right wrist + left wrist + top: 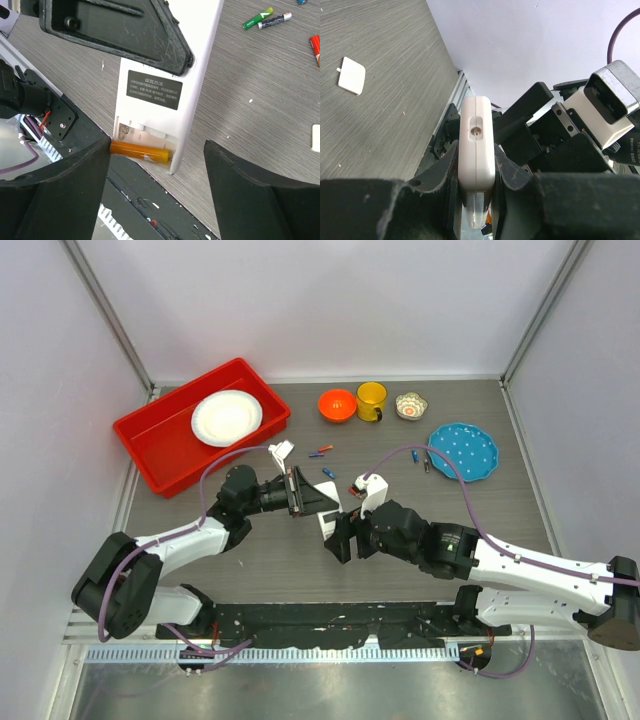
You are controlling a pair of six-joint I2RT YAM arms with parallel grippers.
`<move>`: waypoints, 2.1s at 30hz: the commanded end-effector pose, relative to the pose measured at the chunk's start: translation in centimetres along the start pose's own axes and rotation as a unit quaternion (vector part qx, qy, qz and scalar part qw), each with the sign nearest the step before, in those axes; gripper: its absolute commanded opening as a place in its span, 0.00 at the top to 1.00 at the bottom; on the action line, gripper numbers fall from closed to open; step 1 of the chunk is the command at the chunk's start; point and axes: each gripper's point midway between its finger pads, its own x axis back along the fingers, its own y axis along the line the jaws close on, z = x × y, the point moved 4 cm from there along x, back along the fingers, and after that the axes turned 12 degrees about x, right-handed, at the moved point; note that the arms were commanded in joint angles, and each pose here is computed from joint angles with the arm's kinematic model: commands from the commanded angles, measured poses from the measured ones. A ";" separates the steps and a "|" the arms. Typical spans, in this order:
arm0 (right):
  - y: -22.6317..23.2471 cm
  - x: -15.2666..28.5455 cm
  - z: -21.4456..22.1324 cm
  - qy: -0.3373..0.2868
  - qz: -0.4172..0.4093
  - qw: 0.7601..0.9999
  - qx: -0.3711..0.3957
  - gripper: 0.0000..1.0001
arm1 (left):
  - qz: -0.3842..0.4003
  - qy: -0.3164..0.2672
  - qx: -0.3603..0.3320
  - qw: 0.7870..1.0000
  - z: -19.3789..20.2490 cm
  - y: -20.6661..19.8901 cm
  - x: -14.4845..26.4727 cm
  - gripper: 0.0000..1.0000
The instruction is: Load the batteries into the remote control
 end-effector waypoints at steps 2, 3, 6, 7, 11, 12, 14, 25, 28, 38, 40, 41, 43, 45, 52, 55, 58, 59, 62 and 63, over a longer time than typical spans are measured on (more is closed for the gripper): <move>-0.2 0.6 -1.4 -0.019 0.010 1.000 -0.005 0.17 | 0.032 0.008 -0.025 0.999 -0.2 -2.0 -0.3 1.00; -0.1 0.7 -1.5 -0.021 0.008 1.000 -0.006 0.17 | 0.032 0.007 -0.025 0.999 -0.3 -2.0 -0.3 1.00; -0.1 0.7 -1.5 -0.021 0.008 1.000 -0.006 0.16 | 0.031 0.008 -0.024 0.999 -0.3 -2.0 -0.3 1.00; 0.0 0.7 -1.6 -0.023 0.006 1.000 -0.006 0.16 | 0.031 0.008 -0.024 0.999 -0.3 -2.0 -0.3 1.00; 0.3 0.9 -2.1 -0.030 -0.004 1.000 -0.007 0.16 | 0.029 0.008 -0.023 0.999 -0.3 -1.8 -0.3 1.00; 0.4 1.0 -2.2 -0.032 -0.008 0.999 -0.008 0.15 | 0.028 0.008 -0.022 0.999 -0.3 -1.8 -0.4 1.00; 0.7 1.2 -2.6 -0.038 -0.016 0.999 -0.008 0.13 | 0.026 0.009 -0.021 0.999 -0.3 -1.6 -0.4 1.00; 1.9 2.1 -4.7 -0.069 -0.051 0.996 -0.024 0.11 | 0.024 0.011 -0.017 1.000 -0.4 -1.1 -0.7 1.00; 1.6 2.0 -4.6 -0.071 -0.039 0.996 -0.029 0.11 | 0.027 0.010 -0.015 0.999 -0.5 -1.2 -0.7 1.00; 0.0 1.3 -2.9 -0.064 -0.015 0.996 -0.059 0.11 | 0.039 0.008 -0.016 0.999 -0.5 -2.0 -0.6 1.00; 0.0 1.1 -2.7 -0.061 -0.016 0.996 -0.060 0.11 | 0.039 0.008 -0.015 0.999 -0.5 -2.0 -0.6 1.00; 0.0 1.0 -2.6 -0.059 -0.017 0.996 -0.059 0.12 | 0.041 0.009 -0.016 0.999 -0.4 -2.1 -0.6 1.00; 0.0 0.9 -2.4 -0.057 -0.018 0.996 -0.059 0.13 | 0.042 0.009 -0.017 0.999 -0.4 -2.1 -0.5 1.00; -0.1 0.8 -2.3 -0.054 -0.019 0.997 -0.060 0.14 | 0.042 0.007 -0.016 0.999 -0.5 -2.2 -0.5 1.00; -0.4 0.7 -2.1 -0.053 -0.018 0.997 -0.061 0.18 | 0.043 0.008 -0.018 0.999 -0.4 -2.3 -0.5 1.00; -0.4 0.6 -1.9 -0.050 -0.018 0.997 -0.061 0.19 | 0.043 0.007 -0.017 0.999 -0.4 -2.3 -0.5 1.00; -0.4 0.5 -1.8 -0.047 -0.019 0.997 -0.060 0.19 | 0.043 0.008 -0.018 0.999 -0.4 -2.3 -0.5 1.00; -0.4 0.5 -1.8 -0.046 -0.019 0.997 -0.060 0.19 | 0.043 0.007 -0.018 0.999 -0.4 -2.3 -0.5 1.00; -0.3 0.5 -1.8 -0.046 -0.023 0.997 -0.060 0.19 | 0.043 0.007 -0.018 0.999 -0.4 -2.3 -0.5 1.00; -0.2 0.5 -1.8 -0.045 -0.024 0.997 -0.060 0.19 | 0.043 0.006 -0.018 0.999 -0.5 -2.3 -0.5 1.00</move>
